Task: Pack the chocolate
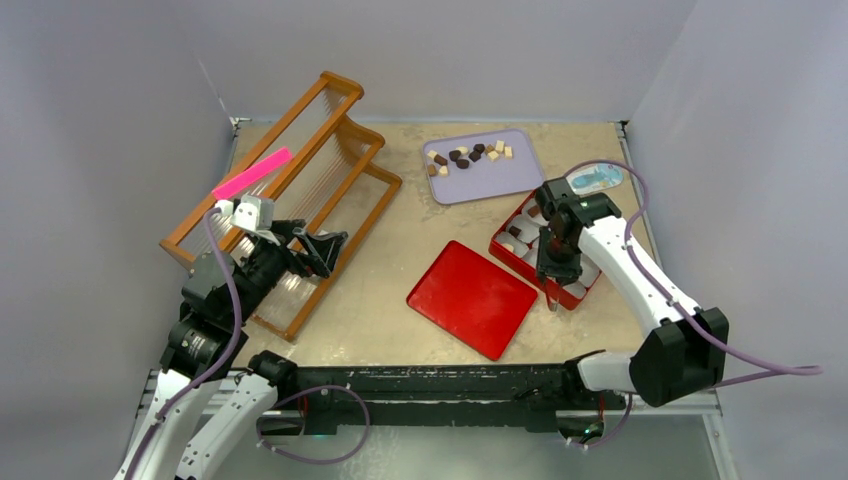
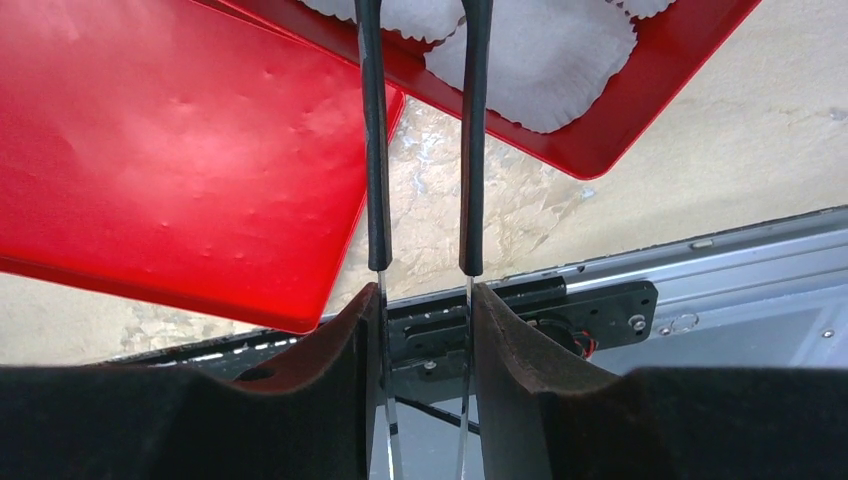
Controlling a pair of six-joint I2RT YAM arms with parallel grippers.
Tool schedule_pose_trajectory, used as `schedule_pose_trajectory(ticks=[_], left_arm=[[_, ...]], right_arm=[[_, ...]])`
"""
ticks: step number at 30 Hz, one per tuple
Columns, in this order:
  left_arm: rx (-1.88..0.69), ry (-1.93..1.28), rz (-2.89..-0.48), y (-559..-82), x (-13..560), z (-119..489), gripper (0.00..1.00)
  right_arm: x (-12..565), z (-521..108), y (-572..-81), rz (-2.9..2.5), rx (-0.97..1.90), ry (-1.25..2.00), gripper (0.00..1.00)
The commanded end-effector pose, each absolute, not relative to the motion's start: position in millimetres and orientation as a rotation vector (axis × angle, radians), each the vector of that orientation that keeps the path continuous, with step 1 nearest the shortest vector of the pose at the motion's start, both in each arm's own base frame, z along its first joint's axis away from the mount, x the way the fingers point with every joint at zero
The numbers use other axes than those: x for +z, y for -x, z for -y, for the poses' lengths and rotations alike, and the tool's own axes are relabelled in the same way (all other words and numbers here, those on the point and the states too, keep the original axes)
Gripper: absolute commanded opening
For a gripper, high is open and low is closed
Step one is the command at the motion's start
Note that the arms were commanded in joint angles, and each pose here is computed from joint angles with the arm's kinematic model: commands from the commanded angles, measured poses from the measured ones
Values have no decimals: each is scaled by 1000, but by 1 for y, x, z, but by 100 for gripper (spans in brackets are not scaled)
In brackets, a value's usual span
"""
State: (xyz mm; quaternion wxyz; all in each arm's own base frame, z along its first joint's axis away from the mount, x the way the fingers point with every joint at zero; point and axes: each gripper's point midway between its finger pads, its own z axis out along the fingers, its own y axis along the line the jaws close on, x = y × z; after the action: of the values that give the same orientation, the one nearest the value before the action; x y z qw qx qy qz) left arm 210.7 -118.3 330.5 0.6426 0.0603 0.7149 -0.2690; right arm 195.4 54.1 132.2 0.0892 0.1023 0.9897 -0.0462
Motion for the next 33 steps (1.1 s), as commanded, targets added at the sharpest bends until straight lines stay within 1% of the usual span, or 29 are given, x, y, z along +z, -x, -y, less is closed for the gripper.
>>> schedule_pose_trajectory(ticks=[1,6,16,21,27,33], left_arm=[[-615,-155,-1615,-210,334,120,98],[-617,-158,-1619,-211,333,121,97],[-612,-157,-1626,-213,331,121,97],[-610,-156,-1630,-213,330,121,97],[-602,-152,-1635,-214,329,120,98],[-600,-151,-1632,-214,330,120,98]], right_arm=[[155,-53,-206,-2862,-128,-344,38],[176,-57,-224,-2773,-78,-317,38],[202,-84,-301,-2544,74,-99,38],[202,-89,-334,-2523,34,-1,39],[203,-84,-377,-2501,-98,126,38],[186,-79,-414,-2521,-148,179,39]])
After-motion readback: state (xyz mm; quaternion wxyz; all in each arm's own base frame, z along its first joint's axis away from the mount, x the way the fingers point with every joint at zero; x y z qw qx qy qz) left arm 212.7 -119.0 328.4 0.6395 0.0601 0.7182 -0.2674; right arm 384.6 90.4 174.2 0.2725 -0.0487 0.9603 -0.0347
